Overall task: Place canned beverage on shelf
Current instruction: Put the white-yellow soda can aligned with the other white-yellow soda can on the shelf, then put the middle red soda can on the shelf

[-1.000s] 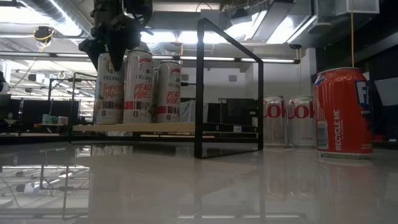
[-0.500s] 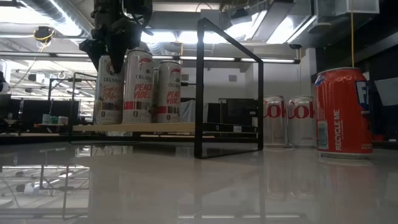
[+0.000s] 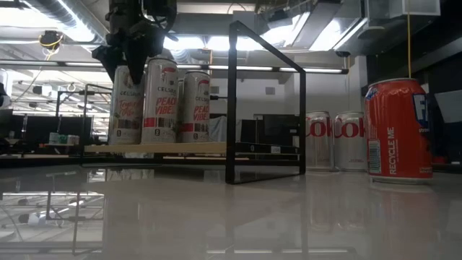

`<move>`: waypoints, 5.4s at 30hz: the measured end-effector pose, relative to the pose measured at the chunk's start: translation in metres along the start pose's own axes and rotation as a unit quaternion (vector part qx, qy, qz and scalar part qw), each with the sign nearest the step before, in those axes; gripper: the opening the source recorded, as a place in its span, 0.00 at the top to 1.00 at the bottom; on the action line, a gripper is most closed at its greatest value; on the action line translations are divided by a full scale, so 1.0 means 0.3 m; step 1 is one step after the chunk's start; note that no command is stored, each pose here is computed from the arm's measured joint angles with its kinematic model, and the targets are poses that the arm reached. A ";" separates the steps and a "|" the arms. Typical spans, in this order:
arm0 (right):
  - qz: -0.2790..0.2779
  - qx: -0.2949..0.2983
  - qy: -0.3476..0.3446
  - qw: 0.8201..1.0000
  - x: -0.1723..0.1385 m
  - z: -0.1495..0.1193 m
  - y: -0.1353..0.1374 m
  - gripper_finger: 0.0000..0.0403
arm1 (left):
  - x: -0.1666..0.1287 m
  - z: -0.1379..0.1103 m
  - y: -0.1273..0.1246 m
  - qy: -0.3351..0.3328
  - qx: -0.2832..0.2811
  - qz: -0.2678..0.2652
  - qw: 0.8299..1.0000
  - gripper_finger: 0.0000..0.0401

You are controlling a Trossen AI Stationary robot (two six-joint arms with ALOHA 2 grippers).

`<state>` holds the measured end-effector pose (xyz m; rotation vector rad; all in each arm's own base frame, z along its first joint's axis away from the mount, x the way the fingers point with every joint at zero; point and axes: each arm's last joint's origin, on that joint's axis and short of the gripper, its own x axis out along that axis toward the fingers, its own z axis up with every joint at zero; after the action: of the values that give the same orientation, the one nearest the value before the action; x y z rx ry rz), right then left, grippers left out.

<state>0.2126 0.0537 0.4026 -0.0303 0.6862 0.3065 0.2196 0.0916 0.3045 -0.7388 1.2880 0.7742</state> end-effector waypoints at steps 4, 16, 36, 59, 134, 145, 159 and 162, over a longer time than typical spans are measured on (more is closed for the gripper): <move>0.000 0.000 0.000 1.000 0.000 0.000 0.000 0.06 | 0.000 0.000 0.000 -0.001 0.000 -0.001 1.000 0.22; 0.000 0.000 0.000 1.000 0.000 0.000 0.000 0.06 | 0.000 -0.003 -0.002 0.009 0.000 -0.011 1.000 0.17; 0.000 0.000 0.000 1.000 0.000 0.000 0.000 0.06 | -0.085 -0.064 0.040 -0.015 -0.021 -0.048 0.998 0.17; 0.003 0.000 0.000 1.000 0.000 0.000 0.001 0.06 | -0.232 -0.357 -0.041 -0.005 -0.073 -0.166 0.983 0.17; 0.003 -0.001 0.001 1.000 0.001 0.000 0.001 0.06 | 0.169 -0.892 -0.236 0.075 -0.204 0.028 0.976 0.17; 0.003 -0.002 0.001 1.000 0.001 0.000 0.001 0.06 | 0.169 -0.892 -0.236 0.074 -0.204 0.028 0.976 0.17; 0.003 -0.001 0.001 1.000 0.001 0.000 0.001 0.06 | 0.169 -0.889 -0.237 0.057 -0.221 0.020 0.973 0.17; 0.003 -0.001 0.001 1.000 0.001 -0.001 0.001 0.06 | 0.170 -0.886 -0.238 0.048 -0.222 0.014 0.974 0.17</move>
<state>0.2127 0.0539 0.4024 -0.0311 0.6885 0.3137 0.1413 -0.1643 0.2222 -1.1273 1.2250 1.0784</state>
